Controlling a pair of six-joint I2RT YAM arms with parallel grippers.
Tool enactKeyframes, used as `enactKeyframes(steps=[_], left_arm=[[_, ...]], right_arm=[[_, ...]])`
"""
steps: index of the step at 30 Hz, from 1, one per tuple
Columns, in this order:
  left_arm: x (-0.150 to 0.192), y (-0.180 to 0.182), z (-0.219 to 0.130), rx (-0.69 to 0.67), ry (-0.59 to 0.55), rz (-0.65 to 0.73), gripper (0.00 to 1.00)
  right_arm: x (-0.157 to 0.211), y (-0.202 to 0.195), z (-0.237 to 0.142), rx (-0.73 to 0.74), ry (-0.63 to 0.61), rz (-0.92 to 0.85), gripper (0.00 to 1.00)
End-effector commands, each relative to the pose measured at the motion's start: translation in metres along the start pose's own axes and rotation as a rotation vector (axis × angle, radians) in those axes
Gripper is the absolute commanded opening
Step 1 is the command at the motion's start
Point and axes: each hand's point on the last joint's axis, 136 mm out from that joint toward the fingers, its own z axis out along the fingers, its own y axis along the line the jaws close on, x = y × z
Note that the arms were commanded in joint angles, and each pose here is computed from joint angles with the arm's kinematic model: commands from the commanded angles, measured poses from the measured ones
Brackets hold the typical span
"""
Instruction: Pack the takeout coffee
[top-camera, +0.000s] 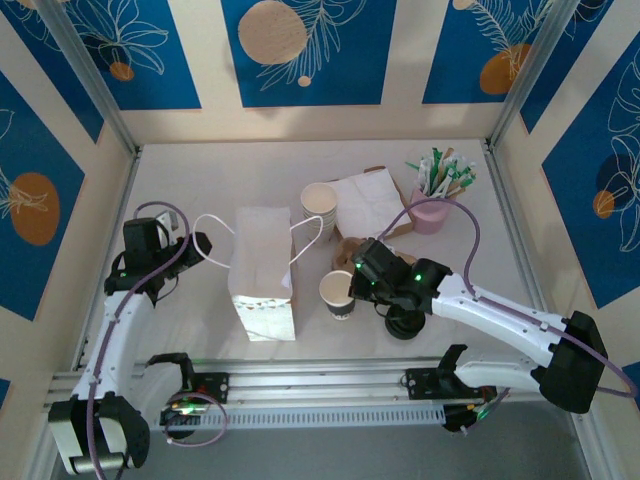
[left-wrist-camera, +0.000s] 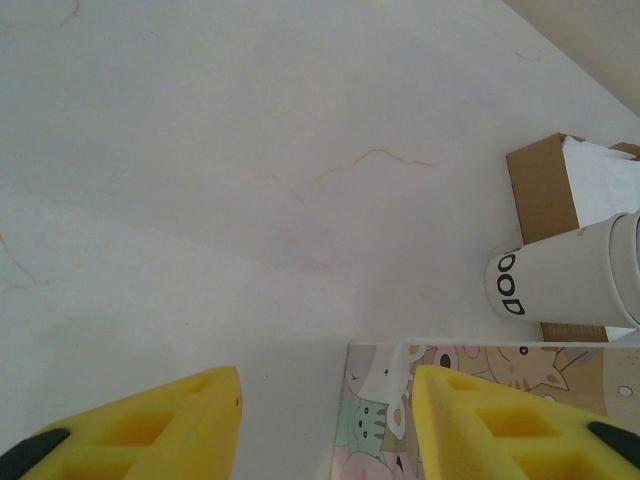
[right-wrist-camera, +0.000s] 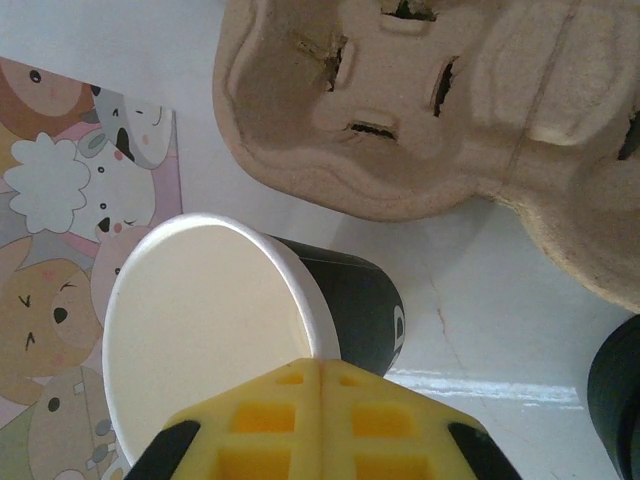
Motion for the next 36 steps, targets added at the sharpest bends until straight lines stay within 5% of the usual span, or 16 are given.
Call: enactKeyframes(steps=[1, 12, 17, 26, 36], left_arm=[[0.001, -0.004, -0.001, 0.018, 0.003, -0.002, 0.49], [0.001, -0.004, 0.0, 0.019, 0.004, -0.003, 0.49], [0.0, -0.005, -0.001, 0.022, 0.001, -0.001, 0.49], [0.0, -0.006, -0.002, 0.026, 0.0, -0.004, 0.49], [-0.001, -0.008, -0.003, 0.034, -0.004, -0.001, 0.51]], right_arm=[[0.002, -0.01, -0.001, 0.038, -0.012, -0.007, 0.1], [-0.002, -0.015, -0.008, 0.058, -0.017, -0.008, 0.18], [-0.004, -0.015, -0.013, 0.06, -0.016, -0.009, 0.33], [-0.02, -0.022, -0.043, 0.09, -0.028, 0.023, 0.47], [-0.032, -0.072, -0.076, 0.236, 0.022, 0.138, 0.67]])
